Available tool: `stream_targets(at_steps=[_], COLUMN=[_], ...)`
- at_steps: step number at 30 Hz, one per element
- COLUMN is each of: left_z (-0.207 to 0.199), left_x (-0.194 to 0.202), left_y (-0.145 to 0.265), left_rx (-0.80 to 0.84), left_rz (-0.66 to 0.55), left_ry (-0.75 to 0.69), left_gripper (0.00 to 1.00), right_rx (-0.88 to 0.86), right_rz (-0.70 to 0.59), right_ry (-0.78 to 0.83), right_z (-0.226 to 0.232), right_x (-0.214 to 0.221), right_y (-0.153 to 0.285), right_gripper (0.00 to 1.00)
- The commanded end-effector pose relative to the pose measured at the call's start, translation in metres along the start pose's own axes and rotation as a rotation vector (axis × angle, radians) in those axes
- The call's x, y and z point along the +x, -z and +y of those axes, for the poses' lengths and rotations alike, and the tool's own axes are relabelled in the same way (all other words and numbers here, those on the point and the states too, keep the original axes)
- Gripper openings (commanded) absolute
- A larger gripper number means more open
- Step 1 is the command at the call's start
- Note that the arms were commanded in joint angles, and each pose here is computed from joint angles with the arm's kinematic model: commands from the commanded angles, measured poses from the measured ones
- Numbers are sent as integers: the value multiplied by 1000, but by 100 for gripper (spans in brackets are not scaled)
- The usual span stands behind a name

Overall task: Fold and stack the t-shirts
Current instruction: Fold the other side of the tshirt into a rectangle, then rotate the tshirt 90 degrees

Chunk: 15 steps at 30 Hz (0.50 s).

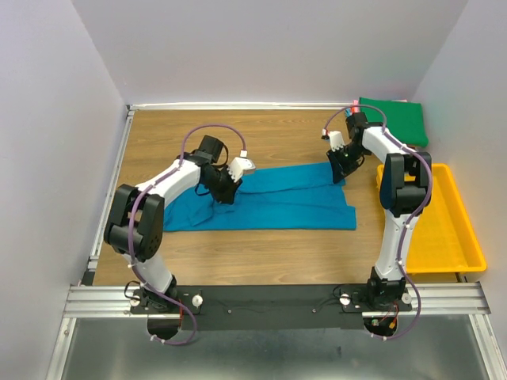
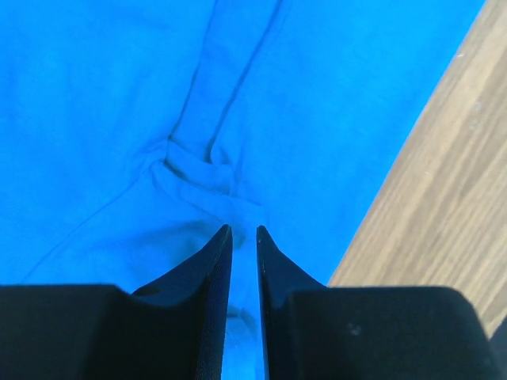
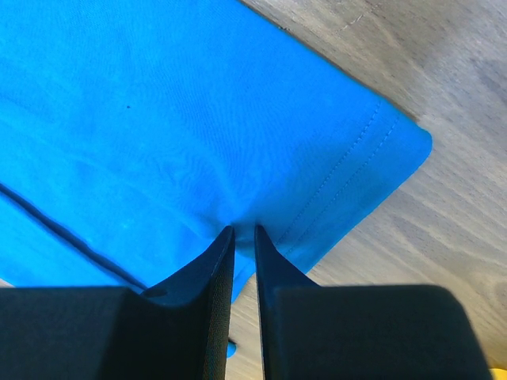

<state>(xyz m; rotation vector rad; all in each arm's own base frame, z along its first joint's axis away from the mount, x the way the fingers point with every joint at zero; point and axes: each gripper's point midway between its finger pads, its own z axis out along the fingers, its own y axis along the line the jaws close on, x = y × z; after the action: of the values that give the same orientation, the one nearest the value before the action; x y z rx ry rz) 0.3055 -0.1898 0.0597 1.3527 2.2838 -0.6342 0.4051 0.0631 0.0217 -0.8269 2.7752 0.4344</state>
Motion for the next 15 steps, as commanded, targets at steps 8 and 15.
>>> stream_targets(at_steps=[8,15], left_z=[47,57], left_x=[35,83], left_y=[47,31], left_rx=[-223,-304], left_rz=[-16,155], left_ry=[209,334], left_gripper=[33,24], right_rx=[34,68], right_rz=[3,99], right_ry=[19,26], right_z=[-7,-11], right_x=[-7,20], right_y=[0,-13], right_gripper=[22,21])
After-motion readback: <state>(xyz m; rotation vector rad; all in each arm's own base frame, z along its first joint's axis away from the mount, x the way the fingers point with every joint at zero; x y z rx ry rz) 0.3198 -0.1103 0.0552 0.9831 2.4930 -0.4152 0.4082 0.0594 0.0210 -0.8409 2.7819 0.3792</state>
